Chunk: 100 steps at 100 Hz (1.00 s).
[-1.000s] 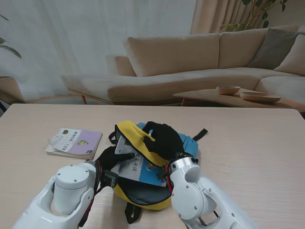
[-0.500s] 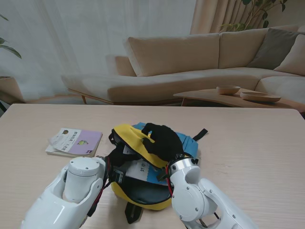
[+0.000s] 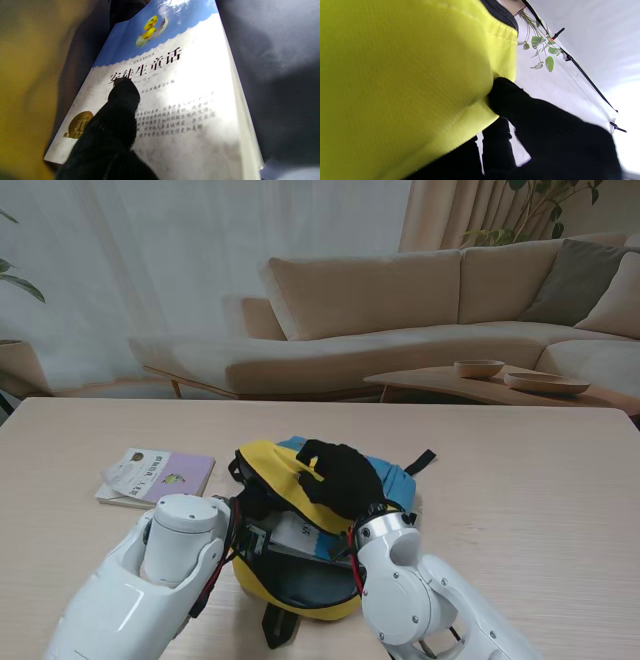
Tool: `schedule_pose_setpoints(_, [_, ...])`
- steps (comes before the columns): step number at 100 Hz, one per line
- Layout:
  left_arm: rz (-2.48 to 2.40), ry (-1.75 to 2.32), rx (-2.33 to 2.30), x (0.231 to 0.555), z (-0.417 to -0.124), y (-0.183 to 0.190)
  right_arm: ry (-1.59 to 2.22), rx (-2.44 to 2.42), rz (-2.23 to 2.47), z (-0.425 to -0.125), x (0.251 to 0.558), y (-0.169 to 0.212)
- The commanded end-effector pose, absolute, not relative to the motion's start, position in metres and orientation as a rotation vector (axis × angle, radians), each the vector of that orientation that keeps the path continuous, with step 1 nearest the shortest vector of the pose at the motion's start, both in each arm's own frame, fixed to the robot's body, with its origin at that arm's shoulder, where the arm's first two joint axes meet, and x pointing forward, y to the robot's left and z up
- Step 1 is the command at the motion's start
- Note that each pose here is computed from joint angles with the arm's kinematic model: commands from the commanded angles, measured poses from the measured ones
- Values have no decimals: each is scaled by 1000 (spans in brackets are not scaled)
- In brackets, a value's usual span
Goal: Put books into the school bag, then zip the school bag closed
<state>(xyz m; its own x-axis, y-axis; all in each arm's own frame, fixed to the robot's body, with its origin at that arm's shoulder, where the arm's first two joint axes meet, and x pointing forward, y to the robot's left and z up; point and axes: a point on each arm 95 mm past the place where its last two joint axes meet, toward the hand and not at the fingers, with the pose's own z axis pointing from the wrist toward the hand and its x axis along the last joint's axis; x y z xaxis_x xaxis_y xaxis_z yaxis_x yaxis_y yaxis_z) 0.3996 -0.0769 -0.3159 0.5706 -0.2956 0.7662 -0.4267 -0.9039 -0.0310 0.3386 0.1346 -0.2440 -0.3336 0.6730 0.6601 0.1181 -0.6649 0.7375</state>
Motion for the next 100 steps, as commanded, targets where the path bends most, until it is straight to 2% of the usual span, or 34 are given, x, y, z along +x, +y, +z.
schedule_pose_setpoints(1, [1228, -626, 2609, 401, -311, -85, 1030, 1540, 2083, -241, 334, 140])
schedule_pose_setpoints(60, [1254, -704, 2645, 400, -307, -78, 1015, 1552, 2095, -240, 336, 137])
schedule_pose_setpoints(100, [1293, -798, 2691, 393, -287, -69, 1002, 1557, 2100, -239, 338, 135])
